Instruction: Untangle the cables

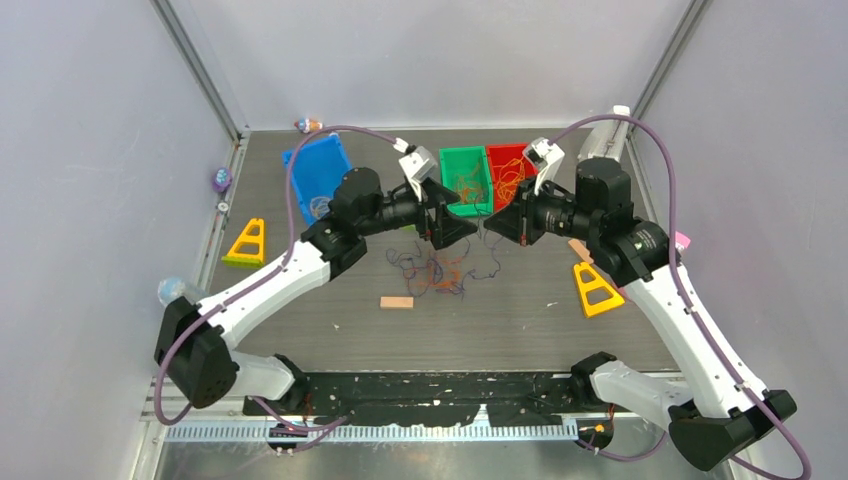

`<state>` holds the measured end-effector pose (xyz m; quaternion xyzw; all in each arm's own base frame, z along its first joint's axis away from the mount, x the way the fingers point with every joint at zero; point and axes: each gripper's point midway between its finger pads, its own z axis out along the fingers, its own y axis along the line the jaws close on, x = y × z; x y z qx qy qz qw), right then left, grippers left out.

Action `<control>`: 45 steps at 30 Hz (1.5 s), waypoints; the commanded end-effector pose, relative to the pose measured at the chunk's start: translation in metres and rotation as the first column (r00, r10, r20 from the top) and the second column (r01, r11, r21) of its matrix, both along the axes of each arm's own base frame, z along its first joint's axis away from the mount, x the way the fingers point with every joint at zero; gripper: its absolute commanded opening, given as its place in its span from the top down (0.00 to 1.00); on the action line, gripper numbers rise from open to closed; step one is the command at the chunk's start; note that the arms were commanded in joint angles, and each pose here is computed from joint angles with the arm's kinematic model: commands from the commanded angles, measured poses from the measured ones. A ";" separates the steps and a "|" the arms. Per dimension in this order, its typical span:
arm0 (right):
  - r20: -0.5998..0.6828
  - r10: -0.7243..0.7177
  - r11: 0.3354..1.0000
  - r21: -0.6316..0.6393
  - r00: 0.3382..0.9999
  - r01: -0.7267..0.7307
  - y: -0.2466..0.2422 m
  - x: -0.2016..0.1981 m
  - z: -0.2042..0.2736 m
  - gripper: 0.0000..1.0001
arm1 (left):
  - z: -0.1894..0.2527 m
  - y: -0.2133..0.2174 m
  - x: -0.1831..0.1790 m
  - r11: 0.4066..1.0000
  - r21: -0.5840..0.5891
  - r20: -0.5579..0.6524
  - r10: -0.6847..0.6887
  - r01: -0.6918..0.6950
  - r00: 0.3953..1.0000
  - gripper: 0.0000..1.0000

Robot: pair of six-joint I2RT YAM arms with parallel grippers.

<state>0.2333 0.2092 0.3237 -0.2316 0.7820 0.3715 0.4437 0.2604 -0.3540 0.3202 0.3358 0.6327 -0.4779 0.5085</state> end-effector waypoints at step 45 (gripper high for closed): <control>0.010 -0.162 0.984 0.081 0.987 0.160 0.130 0.080 -0.132 0.05 | 0.230 0.047 0.015 0.946 -0.281 -0.115 0.135 -0.162 0.984 1.00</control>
